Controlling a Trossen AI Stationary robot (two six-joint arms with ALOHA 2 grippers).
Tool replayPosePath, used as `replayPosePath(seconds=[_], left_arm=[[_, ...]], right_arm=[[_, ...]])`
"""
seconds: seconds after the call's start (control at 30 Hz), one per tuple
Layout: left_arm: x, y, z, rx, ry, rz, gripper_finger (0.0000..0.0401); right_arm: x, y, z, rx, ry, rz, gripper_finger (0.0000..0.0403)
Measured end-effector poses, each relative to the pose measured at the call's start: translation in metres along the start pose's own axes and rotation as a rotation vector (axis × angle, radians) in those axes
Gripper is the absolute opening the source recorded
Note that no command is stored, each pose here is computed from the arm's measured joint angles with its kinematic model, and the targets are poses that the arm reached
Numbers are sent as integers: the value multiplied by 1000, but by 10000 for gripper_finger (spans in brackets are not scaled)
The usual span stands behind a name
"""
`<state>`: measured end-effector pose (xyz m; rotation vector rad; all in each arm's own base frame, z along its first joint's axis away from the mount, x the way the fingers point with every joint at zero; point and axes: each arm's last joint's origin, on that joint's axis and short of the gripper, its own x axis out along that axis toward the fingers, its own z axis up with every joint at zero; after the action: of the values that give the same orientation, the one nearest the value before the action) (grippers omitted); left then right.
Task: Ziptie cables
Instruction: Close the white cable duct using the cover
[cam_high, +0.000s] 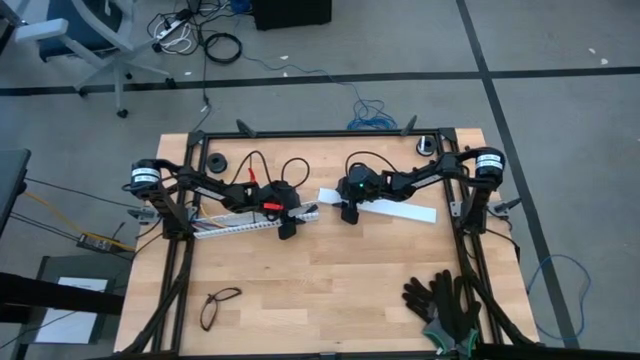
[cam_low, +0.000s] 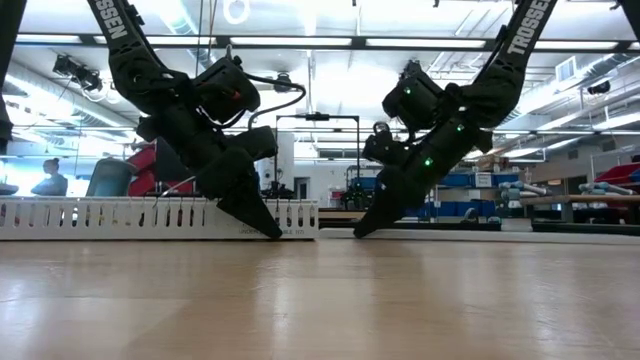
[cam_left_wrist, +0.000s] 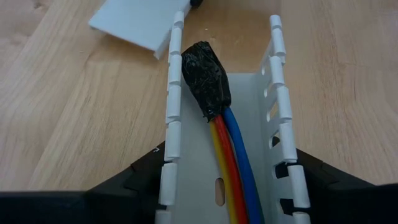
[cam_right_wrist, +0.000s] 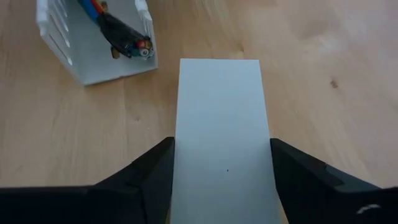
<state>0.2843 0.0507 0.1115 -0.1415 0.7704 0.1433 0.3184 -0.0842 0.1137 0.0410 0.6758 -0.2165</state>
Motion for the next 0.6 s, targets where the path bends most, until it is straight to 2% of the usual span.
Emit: replayPosePath(seconds=[0.43, 0.6], left_arm=[[0, 0, 0, 0, 0, 0, 219], [0, 0, 0, 0, 0, 0, 219]], right_arm=[[-17, 5, 18, -13, -78, 27, 223], [-24, 13, 26, -28, -119, 114, 228]])
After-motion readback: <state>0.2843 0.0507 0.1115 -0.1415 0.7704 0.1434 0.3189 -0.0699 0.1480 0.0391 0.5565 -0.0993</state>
